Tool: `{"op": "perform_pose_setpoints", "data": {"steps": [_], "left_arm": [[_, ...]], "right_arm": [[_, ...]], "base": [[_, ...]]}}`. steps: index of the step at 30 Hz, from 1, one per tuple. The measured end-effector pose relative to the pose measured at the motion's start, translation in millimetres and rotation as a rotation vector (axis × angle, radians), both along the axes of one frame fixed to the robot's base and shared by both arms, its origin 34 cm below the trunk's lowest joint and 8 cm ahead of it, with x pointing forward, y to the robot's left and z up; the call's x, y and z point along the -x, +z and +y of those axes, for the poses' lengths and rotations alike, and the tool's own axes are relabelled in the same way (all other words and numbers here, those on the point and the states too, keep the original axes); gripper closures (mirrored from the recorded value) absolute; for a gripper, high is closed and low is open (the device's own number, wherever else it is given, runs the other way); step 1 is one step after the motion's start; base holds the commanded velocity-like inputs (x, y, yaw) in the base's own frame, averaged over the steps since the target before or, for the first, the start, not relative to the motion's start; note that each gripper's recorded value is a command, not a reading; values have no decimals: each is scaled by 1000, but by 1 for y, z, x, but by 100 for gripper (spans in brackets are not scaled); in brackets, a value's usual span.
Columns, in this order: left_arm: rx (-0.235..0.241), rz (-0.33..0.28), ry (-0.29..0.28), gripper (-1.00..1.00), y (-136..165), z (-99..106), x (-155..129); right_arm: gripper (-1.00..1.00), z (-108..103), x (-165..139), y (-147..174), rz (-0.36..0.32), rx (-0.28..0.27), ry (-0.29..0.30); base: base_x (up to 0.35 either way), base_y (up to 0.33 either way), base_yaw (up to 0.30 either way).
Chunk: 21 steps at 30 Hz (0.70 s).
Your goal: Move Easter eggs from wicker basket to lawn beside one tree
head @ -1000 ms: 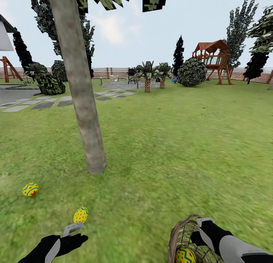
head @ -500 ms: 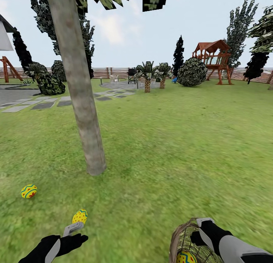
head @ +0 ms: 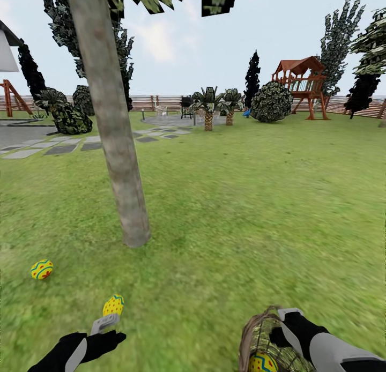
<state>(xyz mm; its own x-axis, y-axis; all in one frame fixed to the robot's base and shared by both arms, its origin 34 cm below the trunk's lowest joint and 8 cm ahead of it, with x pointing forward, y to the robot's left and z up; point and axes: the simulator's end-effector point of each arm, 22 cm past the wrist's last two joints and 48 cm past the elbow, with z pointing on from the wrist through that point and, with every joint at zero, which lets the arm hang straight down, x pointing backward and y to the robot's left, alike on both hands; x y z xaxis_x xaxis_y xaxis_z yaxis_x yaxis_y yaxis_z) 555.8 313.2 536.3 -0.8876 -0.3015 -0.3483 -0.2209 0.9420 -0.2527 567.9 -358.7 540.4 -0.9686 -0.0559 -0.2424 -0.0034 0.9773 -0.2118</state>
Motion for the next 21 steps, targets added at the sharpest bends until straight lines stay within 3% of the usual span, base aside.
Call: {"op": "perform_pose_setpoints", "data": {"steps": [12,21], "left_arm": [[10,-4,-12,-100,-1,-13,-1],[4,-25,-20,-100,0,-18,-5]], "right_arm": [[-100,0,0,0,1,1,1],[-100,0,0,0,-1,2,1]], "base": [[-326,-14,0],[-218,-264,212]]}}
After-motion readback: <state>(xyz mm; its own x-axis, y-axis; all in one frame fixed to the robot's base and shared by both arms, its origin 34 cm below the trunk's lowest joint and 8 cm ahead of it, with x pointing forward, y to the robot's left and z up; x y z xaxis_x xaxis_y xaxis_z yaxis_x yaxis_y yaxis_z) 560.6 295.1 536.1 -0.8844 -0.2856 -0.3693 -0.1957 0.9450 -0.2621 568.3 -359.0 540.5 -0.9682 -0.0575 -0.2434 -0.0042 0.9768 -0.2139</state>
